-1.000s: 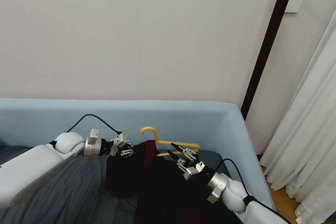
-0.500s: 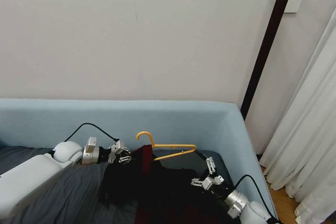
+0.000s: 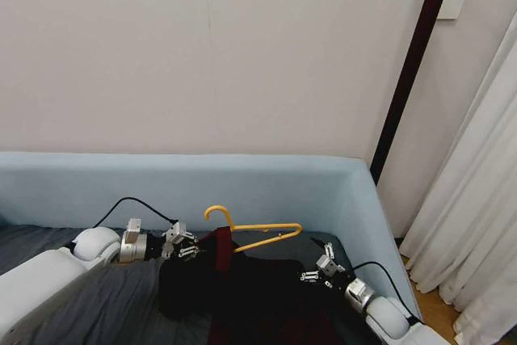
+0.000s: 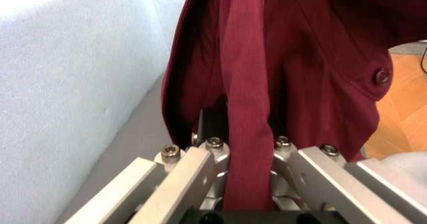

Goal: Pick up the clothes from the sofa and hang them on the clothes hanger.

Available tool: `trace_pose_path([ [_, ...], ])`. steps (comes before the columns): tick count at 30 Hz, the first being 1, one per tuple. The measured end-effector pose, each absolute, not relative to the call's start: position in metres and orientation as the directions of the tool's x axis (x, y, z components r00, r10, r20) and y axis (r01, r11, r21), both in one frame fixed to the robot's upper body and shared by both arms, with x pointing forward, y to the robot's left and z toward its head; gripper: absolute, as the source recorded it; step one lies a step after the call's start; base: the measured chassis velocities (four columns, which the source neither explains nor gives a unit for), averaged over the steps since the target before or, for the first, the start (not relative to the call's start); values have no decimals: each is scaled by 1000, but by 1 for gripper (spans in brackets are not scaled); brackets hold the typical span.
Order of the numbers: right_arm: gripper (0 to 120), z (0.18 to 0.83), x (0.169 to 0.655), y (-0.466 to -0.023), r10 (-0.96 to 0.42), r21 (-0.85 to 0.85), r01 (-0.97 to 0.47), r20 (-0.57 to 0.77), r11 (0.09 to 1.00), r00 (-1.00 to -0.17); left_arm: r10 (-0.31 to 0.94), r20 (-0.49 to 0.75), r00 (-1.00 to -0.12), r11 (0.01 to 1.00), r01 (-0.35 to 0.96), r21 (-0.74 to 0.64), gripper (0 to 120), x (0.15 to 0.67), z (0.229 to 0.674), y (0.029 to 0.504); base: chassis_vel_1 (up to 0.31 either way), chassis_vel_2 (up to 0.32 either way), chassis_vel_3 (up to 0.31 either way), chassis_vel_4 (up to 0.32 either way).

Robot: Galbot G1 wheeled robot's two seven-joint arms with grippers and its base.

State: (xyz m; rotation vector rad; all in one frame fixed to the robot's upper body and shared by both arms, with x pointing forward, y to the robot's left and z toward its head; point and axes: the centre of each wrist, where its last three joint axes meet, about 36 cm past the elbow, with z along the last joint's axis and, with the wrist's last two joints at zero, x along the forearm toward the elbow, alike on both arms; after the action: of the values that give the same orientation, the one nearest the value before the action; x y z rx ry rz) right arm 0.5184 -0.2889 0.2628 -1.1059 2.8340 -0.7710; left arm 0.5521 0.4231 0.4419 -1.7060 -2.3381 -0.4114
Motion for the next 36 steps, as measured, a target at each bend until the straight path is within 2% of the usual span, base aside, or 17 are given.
trace_pose_path([
  [11, 100, 251, 567, -288, -670, -497, -727, 332, 474, -664, 888, 342, -307, 287, 952, 108, 2, 540, 458, 437, 0, 0, 0, 0],
  [18, 100, 246, 573, -283, -680, -544, -746, 379, 385, -627, 888, 344, -304, 284, 953, 107, 2, 536, 459, 438, 0, 0, 0, 0],
  [23, 100, 246, 578, -275, -687, -558, -749, 386, 357, -615, 890, 344, -301, 282, 954, 105, 2, 535, 459, 436, 0, 0, 0, 0],
  [27, 84, 241, 588, -265, -689, -577, -771, 443, 271, -574, 891, 342, -299, 275, 954, 118, 2, 539, 467, 435, 0, 0, 0, 0],
  [29, 81, 238, 588, -266, -686, -576, -779, 464, 248, -561, 891, 343, -296, 271, 955, 120, 2, 539, 469, 434, 0, 0, 0, 0],
  [30, 75, 236, 589, -267, -683, -573, -784, 474, 240, -555, 892, 343, -295, 269, 955, 121, 2, 539, 470, 434, 0, 0, 0, 0],
  [33, 63, 233, 588, -270, -681, -568, -790, 486, 229, -547, 891, 346, -294, 270, 956, 117, 2, 537, 469, 436, 0, 0, 0, 0],
  [34, 63, 233, 588, -270, -681, -568, -790, 486, 229, -547, 891, 346, -294, 270, 956, 117, 2, 537, 469, 436, 0, 0, 0, 0],
  [36, 53, 233, 588, -271, -684, -571, -788, 482, 229, -548, 890, 347, -295, 272, 955, 115, 2, 536, 467, 437, 0, 0, 0, 0],
])
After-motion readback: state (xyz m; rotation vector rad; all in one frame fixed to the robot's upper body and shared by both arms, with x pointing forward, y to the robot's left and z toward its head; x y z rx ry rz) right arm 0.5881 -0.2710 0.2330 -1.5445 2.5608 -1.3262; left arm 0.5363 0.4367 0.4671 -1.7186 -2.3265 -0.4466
